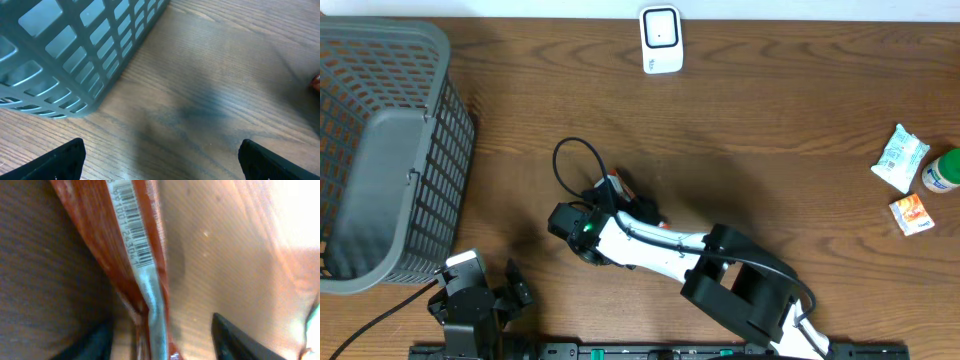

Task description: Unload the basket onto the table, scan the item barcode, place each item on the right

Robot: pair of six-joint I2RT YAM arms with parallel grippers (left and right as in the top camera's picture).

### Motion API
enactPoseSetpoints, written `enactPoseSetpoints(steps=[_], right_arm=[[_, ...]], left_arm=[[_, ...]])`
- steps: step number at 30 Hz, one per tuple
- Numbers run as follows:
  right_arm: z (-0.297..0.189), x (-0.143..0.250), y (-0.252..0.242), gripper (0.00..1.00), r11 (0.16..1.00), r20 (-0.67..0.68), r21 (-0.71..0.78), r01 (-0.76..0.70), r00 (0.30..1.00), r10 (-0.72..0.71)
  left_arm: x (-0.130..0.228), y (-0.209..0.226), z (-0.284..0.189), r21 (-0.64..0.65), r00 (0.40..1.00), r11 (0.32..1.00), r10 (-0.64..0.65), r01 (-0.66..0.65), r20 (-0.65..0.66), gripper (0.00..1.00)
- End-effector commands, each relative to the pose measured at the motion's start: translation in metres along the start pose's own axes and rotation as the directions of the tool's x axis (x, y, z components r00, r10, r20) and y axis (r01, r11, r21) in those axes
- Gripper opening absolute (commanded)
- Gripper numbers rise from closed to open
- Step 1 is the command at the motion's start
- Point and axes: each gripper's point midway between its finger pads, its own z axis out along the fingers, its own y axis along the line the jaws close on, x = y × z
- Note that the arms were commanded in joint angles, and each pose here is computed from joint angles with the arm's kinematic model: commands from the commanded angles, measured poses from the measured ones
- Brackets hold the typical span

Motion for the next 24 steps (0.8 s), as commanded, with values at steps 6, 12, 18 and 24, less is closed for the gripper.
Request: enactPoseSetpoints(steps=[6, 12, 18, 24], right_arm=[[-0.062, -0.045, -0.021, 0.99, 0.957, 0.044, -0.274, -0.09, 0.993, 0.106], [-0.087, -0.048, -0.038, 0.99, 0.763, -0.022, -0.643, -0.061, 0.998, 0.061], [-0.052, -0.041, -0.081, 0.99, 0.709, -0.099, -0.696, -0.117, 0.993, 0.067], [-0.032, -0.035, -0.09, 0.99, 0.867, -0.085, -0.485, -0.116, 0.993, 0.085]], left_arm=[[0.0, 0.002, 0.0, -0.008, 1.0, 1.0, -0.012, 0.012, 0.002, 0.98], [0.0, 0.002, 0.0, -0.008, 1.0, 1.0, -0.012, 0.012, 0.002, 0.98], [0.0, 0.002, 0.0, -0.008, 1.0, 1.0, -0.012, 0.012, 0.002, 0.98], [0.0, 0.002, 0.0, -0.008, 1.0, 1.0, -0.012, 0.012, 0.002, 0.98]])
